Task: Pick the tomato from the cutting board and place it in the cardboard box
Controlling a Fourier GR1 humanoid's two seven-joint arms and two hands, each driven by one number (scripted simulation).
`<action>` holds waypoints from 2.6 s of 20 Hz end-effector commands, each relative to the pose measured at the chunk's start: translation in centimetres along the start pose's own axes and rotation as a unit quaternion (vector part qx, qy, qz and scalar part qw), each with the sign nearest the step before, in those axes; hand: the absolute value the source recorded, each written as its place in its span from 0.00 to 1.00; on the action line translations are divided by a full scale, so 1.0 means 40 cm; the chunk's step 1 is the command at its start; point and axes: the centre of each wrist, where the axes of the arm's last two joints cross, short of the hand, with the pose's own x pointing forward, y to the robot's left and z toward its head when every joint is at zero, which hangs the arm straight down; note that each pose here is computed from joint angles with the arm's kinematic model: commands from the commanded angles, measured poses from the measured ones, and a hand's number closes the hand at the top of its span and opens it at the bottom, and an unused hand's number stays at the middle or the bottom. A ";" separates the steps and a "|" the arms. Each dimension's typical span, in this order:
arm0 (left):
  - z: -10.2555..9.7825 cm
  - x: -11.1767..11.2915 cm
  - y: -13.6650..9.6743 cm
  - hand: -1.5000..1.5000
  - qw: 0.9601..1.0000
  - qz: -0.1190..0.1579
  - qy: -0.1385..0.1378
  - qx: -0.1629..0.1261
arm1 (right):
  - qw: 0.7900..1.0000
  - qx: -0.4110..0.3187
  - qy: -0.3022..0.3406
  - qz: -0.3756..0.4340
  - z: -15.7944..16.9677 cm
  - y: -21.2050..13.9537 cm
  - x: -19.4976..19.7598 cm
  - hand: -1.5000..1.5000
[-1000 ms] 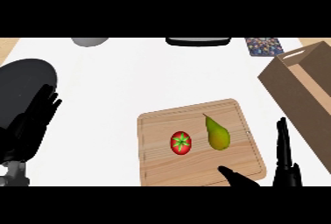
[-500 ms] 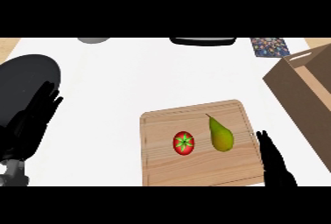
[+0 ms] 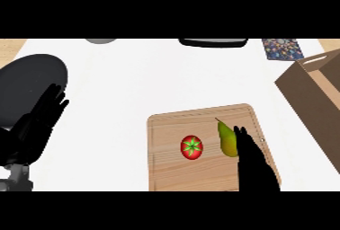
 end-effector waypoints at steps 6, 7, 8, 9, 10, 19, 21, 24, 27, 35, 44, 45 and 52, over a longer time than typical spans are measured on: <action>-0.004 -0.019 0.017 0.50 1.000 0.009 0.008 0.005 | 0.993 0.043 0.098 0.049 -0.012 0.000 0.172 0.00; 0.000 0.020 0.025 0.50 1.000 0.004 0.006 0.017 | 0.993 0.046 0.090 0.052 0.008 -0.005 0.167 0.00; 0.003 0.015 0.011 0.50 1.000 0.009 0.002 0.009 | 0.992 0.051 0.100 0.060 -0.014 -0.018 0.168 0.00; 0.014 0.001 0.035 0.50 1.000 0.004 0.005 0.017 | 0.992 0.050 0.101 0.054 -0.010 -0.002 0.167 0.00; 0.019 -0.004 0.040 0.50 1.000 -0.005 0.006 0.006 | 0.993 0.047 0.094 0.056 -0.018 -0.017 0.179 0.00; 0.000 0.022 0.008 0.50 1.000 0.004 0.005 0.013 | 0.996 0.035 0.066 0.054 -0.031 0.016 0.230 0.00; 0.000 0.034 0.054 0.50 1.000 0.008 0.013 0.008 | 0.996 0.029 0.066 0.057 -0.041 0.023 0.239 0.00; 0.011 -0.018 0.008 0.50 1.000 0.007 0.009 0.020 | 0.994 0.033 0.071 0.081 -0.059 0.002 0.247 0.00; 0.004 -0.008 0.021 0.50 1.000 0.007 0.011 0.020 | 0.991 0.043 0.089 0.094 -0.093 0.034 0.253 0.00; 0.007 -0.020 0.028 0.50 1.000 0.002 0.016 0.010 | 0.988 0.056 0.104 0.101 -0.109 0.067 0.248 0.00; 0.018 0.005 0.006 0.50 1.000 0.006 0.002 0.021 | 0.982 0.069 0.129 0.119 -0.140 0.074 0.238 0.00; -0.013 -0.013 0.022 0.50 1.000 0.004 0.009 0.021 | 0.984 0.062 0.120 0.114 -0.140 0.062 0.251 0.00; 0.021 0.003 0.033 0.50 1.000 0.000 0.003 0.013 | 0.979 0.093 0.132 0.123 -0.131 0.137 0.206 0.00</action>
